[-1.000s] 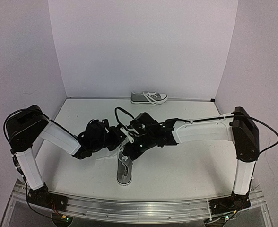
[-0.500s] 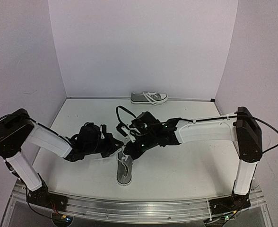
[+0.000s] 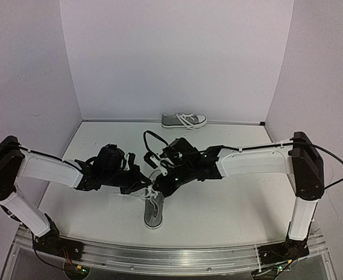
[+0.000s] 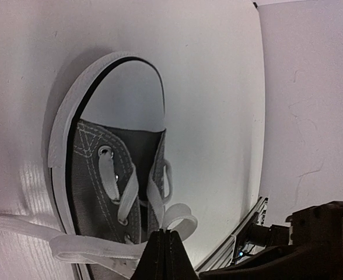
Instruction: Tie the shoes
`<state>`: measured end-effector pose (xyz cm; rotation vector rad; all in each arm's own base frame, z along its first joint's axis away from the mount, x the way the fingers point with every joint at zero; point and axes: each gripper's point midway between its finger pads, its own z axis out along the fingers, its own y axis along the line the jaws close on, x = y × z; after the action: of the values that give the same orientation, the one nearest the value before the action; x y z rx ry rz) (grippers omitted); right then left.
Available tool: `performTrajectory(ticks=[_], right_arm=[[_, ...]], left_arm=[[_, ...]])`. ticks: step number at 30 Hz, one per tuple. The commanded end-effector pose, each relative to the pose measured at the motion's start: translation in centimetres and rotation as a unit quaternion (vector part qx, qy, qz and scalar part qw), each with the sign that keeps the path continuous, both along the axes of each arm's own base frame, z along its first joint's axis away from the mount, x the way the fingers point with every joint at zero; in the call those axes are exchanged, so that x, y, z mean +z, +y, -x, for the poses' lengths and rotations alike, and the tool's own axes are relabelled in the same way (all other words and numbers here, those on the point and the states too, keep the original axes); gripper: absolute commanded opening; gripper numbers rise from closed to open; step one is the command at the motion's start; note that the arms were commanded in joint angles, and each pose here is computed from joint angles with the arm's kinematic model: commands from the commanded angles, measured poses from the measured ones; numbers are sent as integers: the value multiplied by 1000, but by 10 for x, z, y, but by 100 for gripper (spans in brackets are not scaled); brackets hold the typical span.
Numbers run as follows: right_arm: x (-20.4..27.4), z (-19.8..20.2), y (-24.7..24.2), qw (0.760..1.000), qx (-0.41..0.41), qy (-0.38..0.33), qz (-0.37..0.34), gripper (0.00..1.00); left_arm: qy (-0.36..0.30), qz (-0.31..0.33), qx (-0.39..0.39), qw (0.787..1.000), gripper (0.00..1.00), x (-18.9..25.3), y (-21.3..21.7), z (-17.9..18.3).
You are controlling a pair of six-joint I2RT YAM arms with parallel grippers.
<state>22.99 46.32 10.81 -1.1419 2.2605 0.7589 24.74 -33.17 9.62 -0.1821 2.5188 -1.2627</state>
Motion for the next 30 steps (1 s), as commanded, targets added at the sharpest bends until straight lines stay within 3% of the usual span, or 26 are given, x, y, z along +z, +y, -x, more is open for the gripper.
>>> performTrajectory(ticks=[1, 16, 30], right_arm=[[31, 2, 5, 999, 11, -26, -37, 0], [28, 11, 11, 998, 38, -12, -49, 0], [20, -1, 9, 999, 4, -20, -36, 0]], left_arm=[[7, -9, -34, 999, 0, -1, -9, 5], [-19, -37, -22, 999, 0, -2, -10, -9], [-63, 6, -114, 992, 0, 24, -10, 29]])
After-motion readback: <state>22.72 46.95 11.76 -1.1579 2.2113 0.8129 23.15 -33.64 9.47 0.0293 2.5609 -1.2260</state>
